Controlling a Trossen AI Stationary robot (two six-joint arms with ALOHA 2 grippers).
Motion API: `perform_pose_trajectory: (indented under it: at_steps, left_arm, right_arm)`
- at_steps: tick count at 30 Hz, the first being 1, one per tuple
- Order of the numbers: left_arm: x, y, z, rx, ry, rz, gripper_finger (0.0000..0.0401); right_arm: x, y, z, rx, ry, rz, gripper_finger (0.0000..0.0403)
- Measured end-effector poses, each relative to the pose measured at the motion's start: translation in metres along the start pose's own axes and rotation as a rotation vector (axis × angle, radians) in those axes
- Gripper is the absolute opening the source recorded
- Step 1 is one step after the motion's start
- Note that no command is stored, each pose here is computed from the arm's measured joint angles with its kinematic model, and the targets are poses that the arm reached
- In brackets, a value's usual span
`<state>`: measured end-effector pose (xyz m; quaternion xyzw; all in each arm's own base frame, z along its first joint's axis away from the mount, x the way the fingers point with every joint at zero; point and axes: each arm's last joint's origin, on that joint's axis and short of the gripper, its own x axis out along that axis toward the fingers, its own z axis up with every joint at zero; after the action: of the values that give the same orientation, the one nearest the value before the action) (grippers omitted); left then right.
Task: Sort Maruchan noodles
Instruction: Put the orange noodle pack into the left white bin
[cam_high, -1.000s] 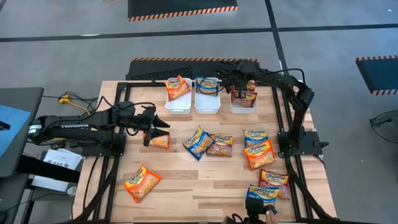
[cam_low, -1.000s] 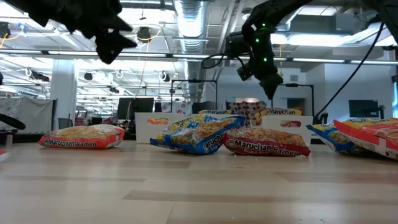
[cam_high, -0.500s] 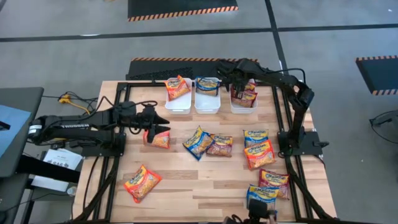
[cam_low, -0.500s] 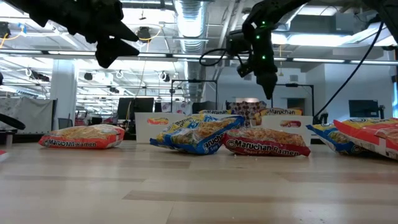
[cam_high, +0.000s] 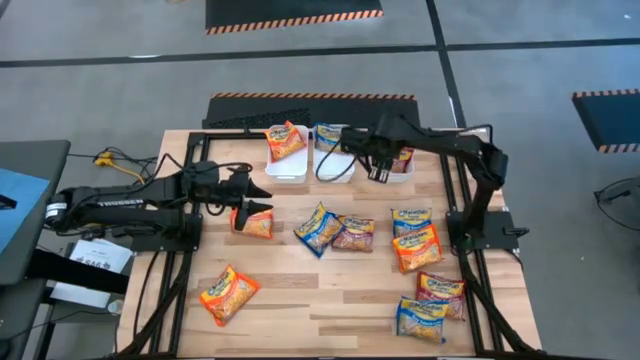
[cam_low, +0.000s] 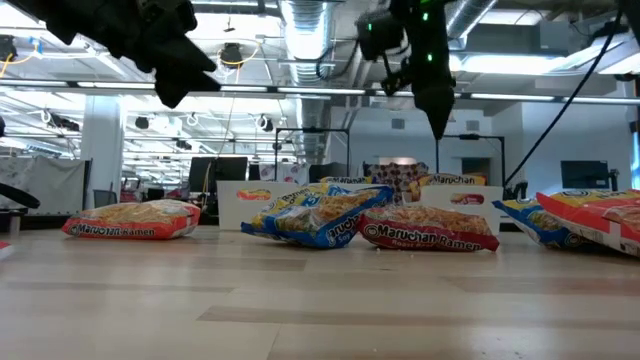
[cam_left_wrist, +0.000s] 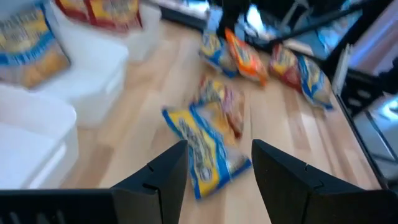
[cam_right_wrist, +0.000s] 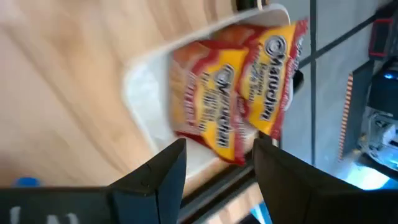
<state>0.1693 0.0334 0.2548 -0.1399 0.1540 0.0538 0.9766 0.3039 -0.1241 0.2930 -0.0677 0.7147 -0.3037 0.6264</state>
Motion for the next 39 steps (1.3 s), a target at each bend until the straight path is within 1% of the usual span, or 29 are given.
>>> perform_pose_trajectory:
  at_steps: [4, 7, 13, 16, 19, 21, 22, 24, 27, 31, 35, 39]
  left_arm:
    - [-0.010, -0.005, 0.004, -0.026, 0.125, -0.053, 0.0167]
    - [-0.017, -0.007, 0.004, -0.047, 0.219, -0.066, 0.0167]
    - [-0.022, -0.007, 0.001, -0.062, 0.302, -0.046, 0.0167]
    - [-0.020, -0.005, -0.005, -0.040, 0.367, -0.034, 0.0167]
    - [-0.019, -0.003, -0.010, -0.056, 0.422, 0.027, 0.0167]
    - [-0.016, -0.001, -0.012, -0.111, 0.451, 0.056, 0.0167]
    - [-0.016, 0.000, -0.015, -0.161, 0.490, 0.070, 0.0167]
    - [-0.016, 0.000, -0.020, -0.272, 0.557, 0.053, 0.0167]
    - [-0.020, -0.002, -0.030, -0.378, 0.688, 0.064, 0.0167]
    - [-0.020, -0.005, -0.042, -0.471, 0.750, 0.119, 0.0167]
    - [-0.021, -0.011, -0.059, -0.547, 0.839, 0.076, 0.0167]
    - [-0.023, -0.017, -0.074, -0.594, 0.902, 0.086, 0.0167]
  right_arm:
    - [-0.026, 0.024, -0.007, 0.029, -0.079, 0.003, 0.0207]
    - [-0.043, 0.042, -0.015, 0.050, -0.137, 0.012, 0.0207]
    - [-0.069, 0.076, -0.027, 0.064, -0.219, 0.033, 0.0207]
    - [-0.077, 0.090, -0.033, 0.059, -0.237, 0.038, 0.0207]
    - [-0.083, 0.102, -0.039, 0.059, -0.260, 0.046, 0.0207]
    - [-0.088, 0.109, -0.042, 0.061, -0.275, 0.051, 0.0207]
    - [-0.090, 0.112, -0.044, 0.062, -0.281, 0.054, 0.0207]
    - [-0.093, 0.119, -0.048, 0.061, -0.293, 0.060, 0.0207]
    - [-0.099, 0.128, -0.053, 0.049, -0.311, 0.068, 0.0207]
    - [-0.105, 0.140, -0.060, 0.033, -0.338, 0.080, 0.0207]
    - [-0.111, 0.149, -0.066, 0.030, -0.360, 0.094, 0.0207]
    - [-0.116, 0.157, -0.069, 0.036, -0.392, 0.116, 0.0207]
